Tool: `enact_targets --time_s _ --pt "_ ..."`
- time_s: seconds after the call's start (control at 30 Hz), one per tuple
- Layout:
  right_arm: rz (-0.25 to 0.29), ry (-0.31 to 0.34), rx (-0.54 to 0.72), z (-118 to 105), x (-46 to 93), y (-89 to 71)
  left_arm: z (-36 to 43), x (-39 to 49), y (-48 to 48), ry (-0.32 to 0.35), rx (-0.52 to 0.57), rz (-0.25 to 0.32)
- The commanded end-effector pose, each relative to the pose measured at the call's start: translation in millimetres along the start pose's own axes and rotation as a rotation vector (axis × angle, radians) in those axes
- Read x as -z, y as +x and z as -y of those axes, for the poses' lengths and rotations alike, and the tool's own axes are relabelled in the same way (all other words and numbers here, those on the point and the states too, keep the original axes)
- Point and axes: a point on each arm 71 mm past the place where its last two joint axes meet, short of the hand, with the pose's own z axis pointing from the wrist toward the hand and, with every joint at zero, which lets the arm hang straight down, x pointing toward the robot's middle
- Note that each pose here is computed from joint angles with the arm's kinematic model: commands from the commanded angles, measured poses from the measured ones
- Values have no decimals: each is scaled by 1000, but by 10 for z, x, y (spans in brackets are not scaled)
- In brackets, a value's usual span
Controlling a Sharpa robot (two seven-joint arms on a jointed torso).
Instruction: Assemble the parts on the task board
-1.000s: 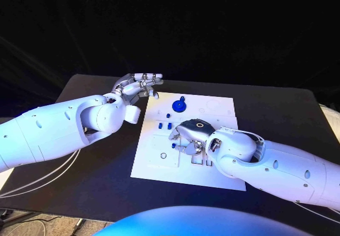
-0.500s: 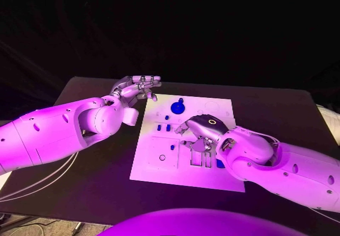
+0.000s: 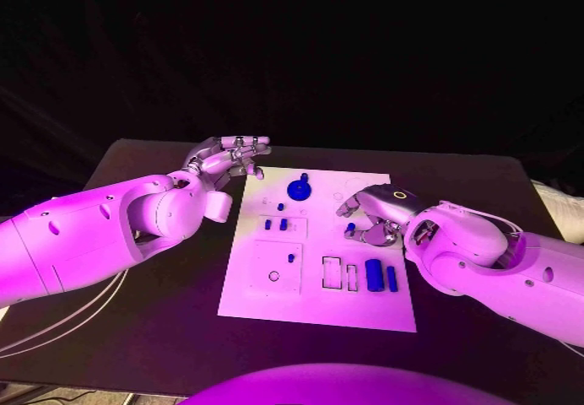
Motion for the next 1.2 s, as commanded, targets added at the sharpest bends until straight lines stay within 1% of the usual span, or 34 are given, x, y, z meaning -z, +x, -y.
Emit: enact_targets --time_s 0.03,0.2,0.4,0.53,1.0,1.2 --pt "-62 26 46 28 3 39 7 -4 25 6 4 -22" --pt "-79 32 58 41 -3 54 6 -5 29 6 4 -24" --pt "-80 52 93 77 -14 66 6 -5 25 5 4 -23" --pt "-79 53 102 76 -19 67 5 -7 27 5 4 -24" --pt "-42 19 81 -13 -36 43 3 -8 19 2 5 -23" --pt "-39 22 78 -16 -40 44 3 -7 12 1 6 -21"
